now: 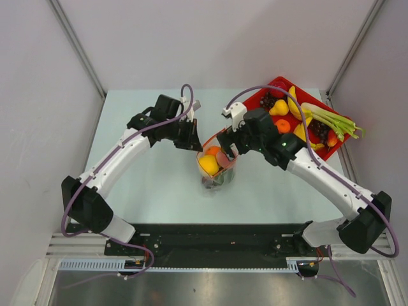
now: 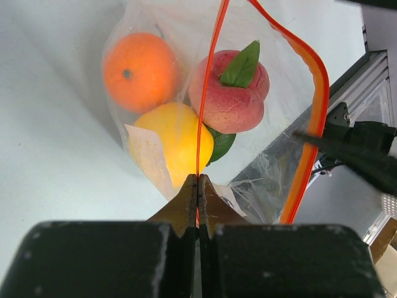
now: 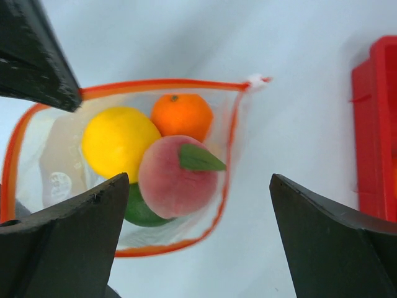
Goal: Place the food in the zip-top bag and seal the zipper
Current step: Place the fake fruit in the zipper food storage bag, then adjust the zipper food storage bag at the center of the board, then pick up the fake fruit from the bin, then place the fake fruit in the zipper food storage bag.
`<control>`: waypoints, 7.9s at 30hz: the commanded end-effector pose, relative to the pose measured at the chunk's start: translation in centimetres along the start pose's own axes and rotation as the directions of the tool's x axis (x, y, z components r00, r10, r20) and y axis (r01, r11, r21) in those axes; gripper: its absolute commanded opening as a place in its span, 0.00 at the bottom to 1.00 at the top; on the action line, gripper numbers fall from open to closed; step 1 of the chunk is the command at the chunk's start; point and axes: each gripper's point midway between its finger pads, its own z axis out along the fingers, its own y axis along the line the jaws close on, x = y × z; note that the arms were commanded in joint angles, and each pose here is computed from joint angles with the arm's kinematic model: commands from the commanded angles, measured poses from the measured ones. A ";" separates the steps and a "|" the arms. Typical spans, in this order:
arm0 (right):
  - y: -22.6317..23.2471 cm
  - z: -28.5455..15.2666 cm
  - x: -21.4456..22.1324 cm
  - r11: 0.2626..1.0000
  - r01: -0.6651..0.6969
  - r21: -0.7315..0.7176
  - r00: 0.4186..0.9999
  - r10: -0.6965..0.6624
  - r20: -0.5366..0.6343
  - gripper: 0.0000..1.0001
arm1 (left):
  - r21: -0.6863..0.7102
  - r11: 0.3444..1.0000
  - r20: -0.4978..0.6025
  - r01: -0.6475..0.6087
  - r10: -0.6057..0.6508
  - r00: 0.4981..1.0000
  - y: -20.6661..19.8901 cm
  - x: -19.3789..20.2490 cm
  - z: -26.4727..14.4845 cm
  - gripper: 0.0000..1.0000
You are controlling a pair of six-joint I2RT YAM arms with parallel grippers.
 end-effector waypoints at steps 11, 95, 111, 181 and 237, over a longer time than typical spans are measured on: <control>1.5 -2.9 4.0 0.888 -0.353 -0.295 0.927 0.290 -0.236 0.36 | 0.053 0.991 0.056 -0.121 0.118 0.991 -2.8 -0.1 -1.5 0.00; -40.1 -10.2 24.9 0.569 -0.504 0.650 0.836 0.512 0.199 0.67 | 0.163 0.926 0.029 -0.340 0.340 0.940 -3.8 -1.9 2.6 0.00; -40.4 -8.4 24.9 0.566 -0.539 0.624 0.824 0.507 0.253 0.61 | 0.144 0.932 0.030 -0.332 0.331 0.943 -2.6 -2.9 2.6 0.00; -17.5 -12.6 6.9 0.918 -0.392 0.056 0.889 0.363 0.280 0.00 | 0.120 0.944 0.042 -0.306 0.303 0.952 -2.6 -2.7 0.6 0.00; 7.2 -8.2 -3.0 0.336 0.942 -0.010 0.300 -0.824 0.480 0.92 | 0.244 0.885 0.017 -0.397 0.405 0.914 -8.1 0.3 -1.3 0.00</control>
